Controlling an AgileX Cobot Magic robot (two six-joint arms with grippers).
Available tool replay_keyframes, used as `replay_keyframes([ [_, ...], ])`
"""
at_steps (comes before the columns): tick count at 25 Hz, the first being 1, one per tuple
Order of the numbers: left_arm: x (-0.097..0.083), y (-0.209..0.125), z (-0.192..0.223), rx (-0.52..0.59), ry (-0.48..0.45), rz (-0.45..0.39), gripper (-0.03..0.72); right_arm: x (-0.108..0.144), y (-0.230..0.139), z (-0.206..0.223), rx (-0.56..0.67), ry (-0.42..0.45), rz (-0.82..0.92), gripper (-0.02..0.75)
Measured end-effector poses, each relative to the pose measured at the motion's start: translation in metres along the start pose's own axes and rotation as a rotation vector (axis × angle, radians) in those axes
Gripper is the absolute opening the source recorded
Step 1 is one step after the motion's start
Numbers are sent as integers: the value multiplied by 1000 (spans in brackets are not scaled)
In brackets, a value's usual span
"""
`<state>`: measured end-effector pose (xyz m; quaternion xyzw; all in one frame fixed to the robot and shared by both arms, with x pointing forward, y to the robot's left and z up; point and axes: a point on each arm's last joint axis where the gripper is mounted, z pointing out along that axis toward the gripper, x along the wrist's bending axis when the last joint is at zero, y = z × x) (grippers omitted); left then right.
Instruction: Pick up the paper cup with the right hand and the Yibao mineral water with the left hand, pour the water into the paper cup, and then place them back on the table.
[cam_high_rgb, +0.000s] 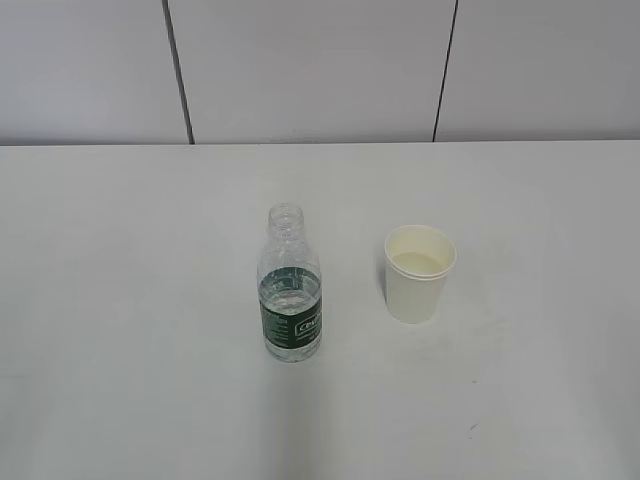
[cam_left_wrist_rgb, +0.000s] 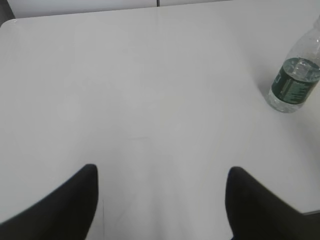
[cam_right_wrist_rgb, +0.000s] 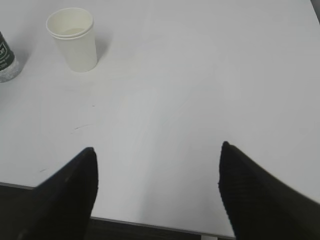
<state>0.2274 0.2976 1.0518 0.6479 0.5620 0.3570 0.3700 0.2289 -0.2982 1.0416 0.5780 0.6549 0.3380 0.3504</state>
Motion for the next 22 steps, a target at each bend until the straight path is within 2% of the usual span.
replay_keyframes([
  [22,0,0,0,0,-2,-1,469,0,0,0,0,0,0,585],
])
